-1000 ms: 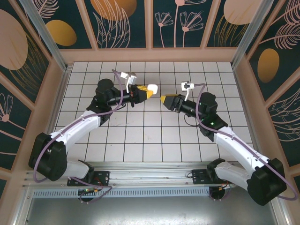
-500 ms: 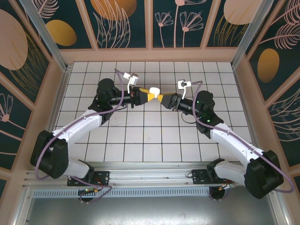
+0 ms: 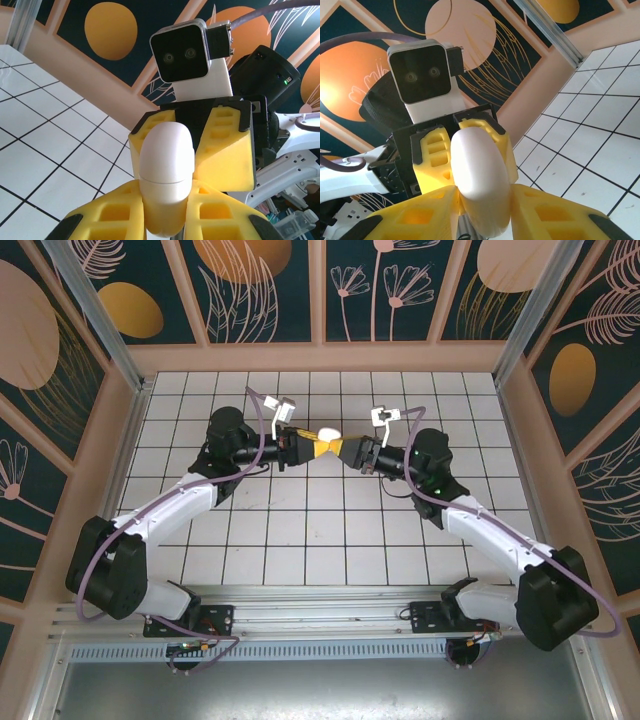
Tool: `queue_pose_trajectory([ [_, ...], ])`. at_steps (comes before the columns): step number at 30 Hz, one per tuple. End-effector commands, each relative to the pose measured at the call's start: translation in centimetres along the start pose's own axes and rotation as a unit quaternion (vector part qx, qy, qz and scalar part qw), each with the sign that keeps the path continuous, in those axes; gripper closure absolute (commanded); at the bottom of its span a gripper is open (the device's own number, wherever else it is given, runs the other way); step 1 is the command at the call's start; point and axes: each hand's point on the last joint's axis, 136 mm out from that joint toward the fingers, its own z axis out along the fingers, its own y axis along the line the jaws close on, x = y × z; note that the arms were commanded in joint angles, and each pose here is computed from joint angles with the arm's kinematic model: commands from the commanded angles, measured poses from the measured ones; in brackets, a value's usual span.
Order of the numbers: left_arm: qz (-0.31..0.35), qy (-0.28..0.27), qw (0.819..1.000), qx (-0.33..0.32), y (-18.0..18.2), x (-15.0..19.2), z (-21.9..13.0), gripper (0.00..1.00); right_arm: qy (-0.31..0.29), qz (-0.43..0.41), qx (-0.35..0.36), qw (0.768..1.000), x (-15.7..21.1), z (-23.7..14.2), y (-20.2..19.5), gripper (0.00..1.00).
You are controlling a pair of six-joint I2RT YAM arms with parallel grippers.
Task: Insert the wireless bluetooth earbuds into the charging case
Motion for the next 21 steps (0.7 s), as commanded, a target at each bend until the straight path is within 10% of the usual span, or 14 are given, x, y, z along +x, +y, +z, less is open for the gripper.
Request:
queue_pose_trajectory([
  [1, 0.013, 0.003, 1.000, 0.028, -1.6, -0.9, 0.2, 1.00, 0.008, -0.018, -0.038, 0.999, -0.5, 0.7, 1.9, 0.70],
  [11, 0.020, 0.006, 0.999, 0.025, -1.9, -0.8, 0.0, 0.88, -0.013, -0.018, -0.019, 1.000, -1.0, 0.3, 1.5, 0.85],
  [21, 0.046, 0.001, 0.994, -0.103, 1.8, -1.5, -1.1, 0.37, -0.038, 0.022, 0.081, 0.996, -2.1, -0.5, -1.0, 0.89],
])
